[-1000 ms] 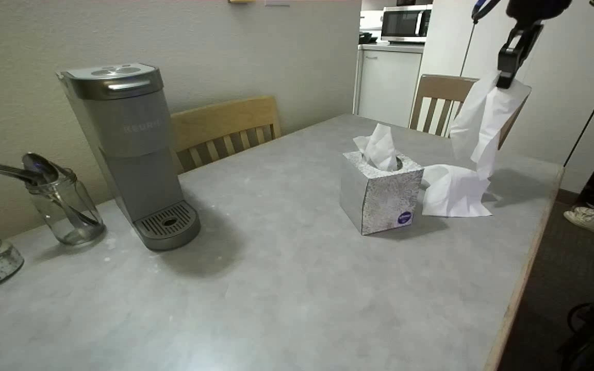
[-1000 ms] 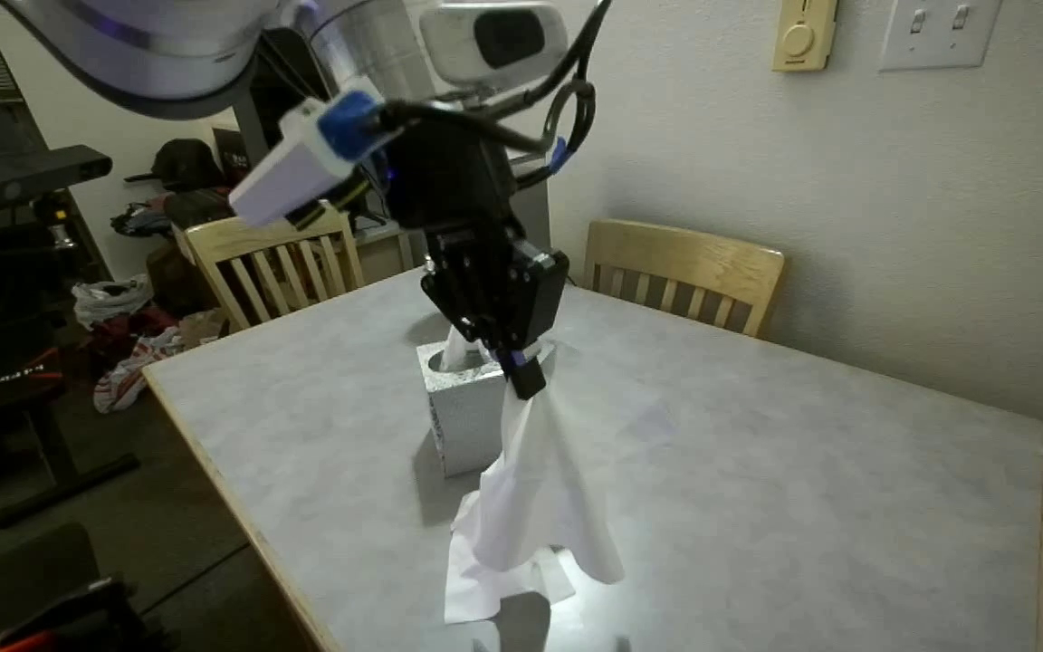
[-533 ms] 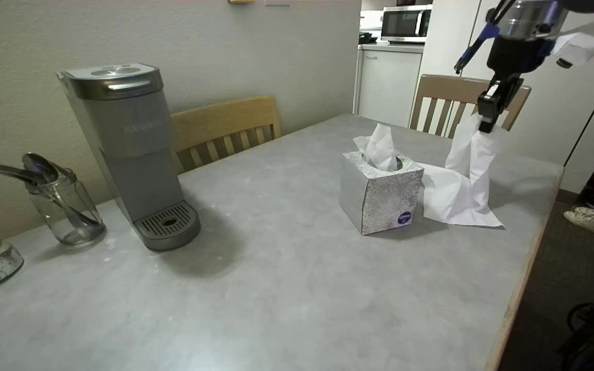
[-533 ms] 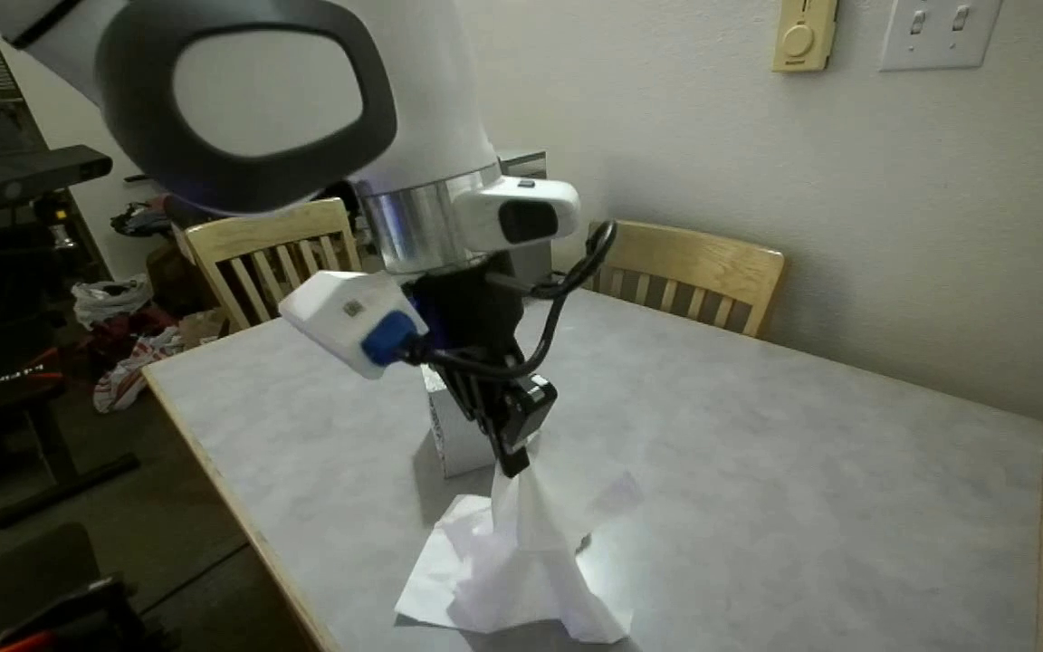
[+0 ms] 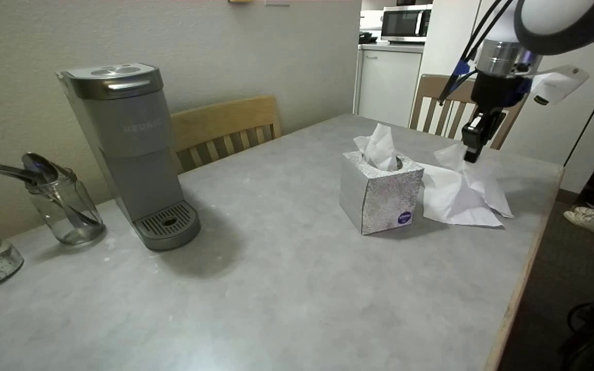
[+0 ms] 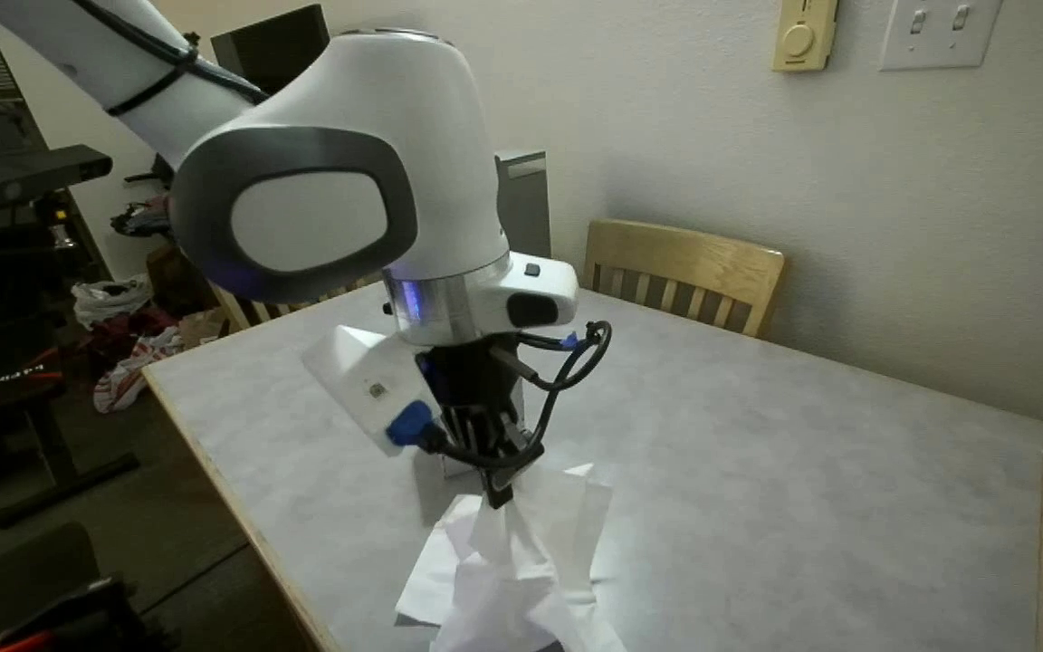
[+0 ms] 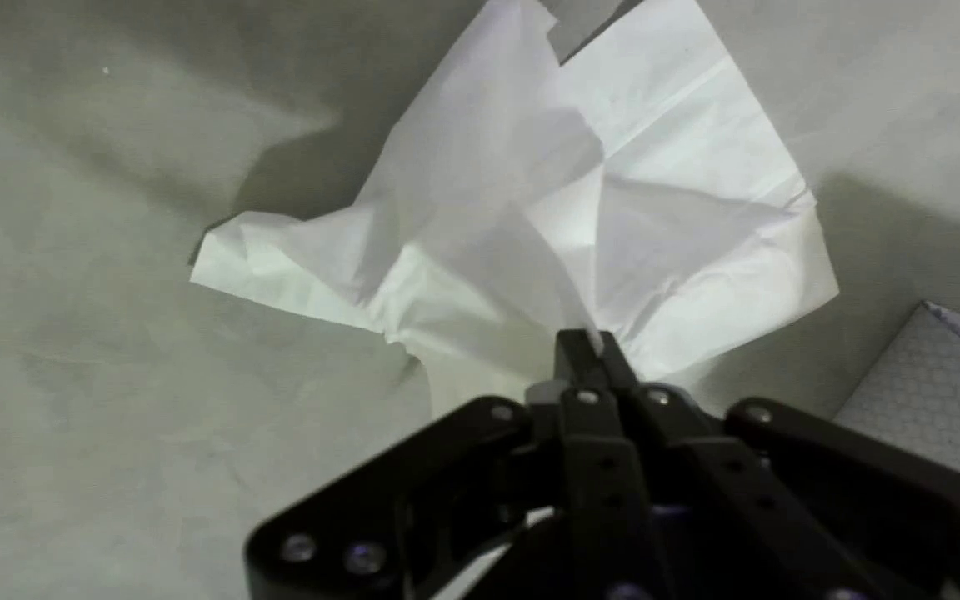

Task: Remove one tissue from the box

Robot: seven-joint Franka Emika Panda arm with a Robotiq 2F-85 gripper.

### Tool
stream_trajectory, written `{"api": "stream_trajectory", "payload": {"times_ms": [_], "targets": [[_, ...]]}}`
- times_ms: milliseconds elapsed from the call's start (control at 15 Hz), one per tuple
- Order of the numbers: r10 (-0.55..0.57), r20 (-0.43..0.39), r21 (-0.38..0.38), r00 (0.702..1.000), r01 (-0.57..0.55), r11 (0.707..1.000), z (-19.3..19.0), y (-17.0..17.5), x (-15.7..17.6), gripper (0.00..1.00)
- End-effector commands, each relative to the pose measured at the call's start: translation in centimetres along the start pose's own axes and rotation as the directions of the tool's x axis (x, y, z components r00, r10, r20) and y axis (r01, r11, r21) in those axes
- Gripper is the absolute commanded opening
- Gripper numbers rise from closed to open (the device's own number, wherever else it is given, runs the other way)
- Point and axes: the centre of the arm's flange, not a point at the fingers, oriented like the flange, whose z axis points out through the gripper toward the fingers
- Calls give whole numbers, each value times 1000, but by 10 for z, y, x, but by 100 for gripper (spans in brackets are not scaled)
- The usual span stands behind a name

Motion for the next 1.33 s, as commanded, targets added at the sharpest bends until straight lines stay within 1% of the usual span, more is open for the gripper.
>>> {"api": "stream_trajectory", "payload": {"times_ms": [0, 200, 533, 800, 867, 933, 1000, 1267], "targets": [[-16, 20, 44, 1000, 15, 999, 34, -1, 7, 0], [-7, 62, 68, 998, 3, 998, 56, -2, 8, 0], [-2, 103, 46, 995, -3, 999, 79, 8, 8, 0], [9, 117, 48, 993, -15, 999, 87, 15, 8, 0], [9, 115, 48, 993, -15, 999, 85, 15, 8, 11], [10, 111, 48, 994, -15, 999, 83, 15, 9, 27], [9, 105, 45, 994, -14, 999, 77, 15, 10, 32], [16, 84, 45, 996, -19, 999, 53, 16, 10, 61]]}}
